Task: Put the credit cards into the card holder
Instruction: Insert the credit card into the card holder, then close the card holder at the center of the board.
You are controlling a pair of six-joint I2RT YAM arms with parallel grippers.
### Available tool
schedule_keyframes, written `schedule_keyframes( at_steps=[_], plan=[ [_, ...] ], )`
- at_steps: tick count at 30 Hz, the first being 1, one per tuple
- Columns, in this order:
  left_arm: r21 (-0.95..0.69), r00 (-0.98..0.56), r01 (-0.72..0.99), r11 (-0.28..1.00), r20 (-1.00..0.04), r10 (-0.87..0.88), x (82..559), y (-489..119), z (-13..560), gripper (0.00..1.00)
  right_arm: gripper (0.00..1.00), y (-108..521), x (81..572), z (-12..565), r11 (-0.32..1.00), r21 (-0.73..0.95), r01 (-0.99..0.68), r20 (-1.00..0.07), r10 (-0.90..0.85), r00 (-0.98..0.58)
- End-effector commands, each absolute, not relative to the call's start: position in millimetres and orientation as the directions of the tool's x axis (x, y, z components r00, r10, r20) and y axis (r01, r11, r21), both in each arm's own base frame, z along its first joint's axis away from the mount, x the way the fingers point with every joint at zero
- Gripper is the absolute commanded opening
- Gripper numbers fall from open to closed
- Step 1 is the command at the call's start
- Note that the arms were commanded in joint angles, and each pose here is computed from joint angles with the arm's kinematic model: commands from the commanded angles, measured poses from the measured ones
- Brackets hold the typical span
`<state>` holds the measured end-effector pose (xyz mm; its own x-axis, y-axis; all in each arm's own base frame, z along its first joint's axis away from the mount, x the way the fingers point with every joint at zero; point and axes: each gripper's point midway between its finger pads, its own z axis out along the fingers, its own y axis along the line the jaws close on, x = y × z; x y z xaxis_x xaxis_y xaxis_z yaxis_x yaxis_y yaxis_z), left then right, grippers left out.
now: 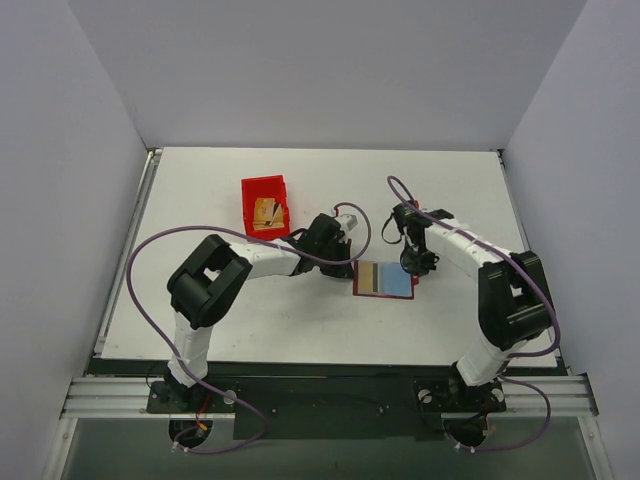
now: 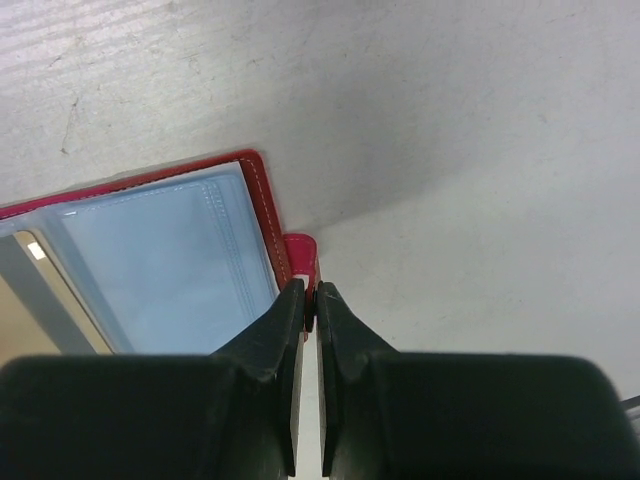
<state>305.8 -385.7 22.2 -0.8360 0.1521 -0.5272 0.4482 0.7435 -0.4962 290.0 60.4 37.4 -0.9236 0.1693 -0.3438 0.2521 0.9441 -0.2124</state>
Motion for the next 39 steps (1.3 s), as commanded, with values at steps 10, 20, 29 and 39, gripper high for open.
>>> schedule_keyframes(
  at_steps=[10, 20, 29, 39],
  plan=[
    [-0.479, -0.833, 0.448, 0.755, -0.531, 0.158, 309, -373, 36, 0.00, 0.00, 118, 304, 120, 0.994, 0.102, 0.040, -0.497, 0.086, -0.864],
    [-0.495, -0.848, 0.419, 0.761, -0.512, 0.134, 310, -368, 30, 0.00, 0.00, 211, 289, 121, 0.853, 0.468, -0.232, -0.450, 0.004, -0.893],
    [-0.495, -0.878, 0.293, 0.818, -0.478, 0.024, 312, -330, 24, 0.00, 0.00, 260, 273, 90, 0.734, 0.604, -0.312, -0.405, -0.055, -0.913],
    [-0.481, -0.879, 0.139, 0.865, -0.463, -0.116, 314, -283, 27, 0.00, 0.00, 265, 262, 42, 0.756, 0.585, -0.293, -0.321, -0.116, -0.940]
  ],
)
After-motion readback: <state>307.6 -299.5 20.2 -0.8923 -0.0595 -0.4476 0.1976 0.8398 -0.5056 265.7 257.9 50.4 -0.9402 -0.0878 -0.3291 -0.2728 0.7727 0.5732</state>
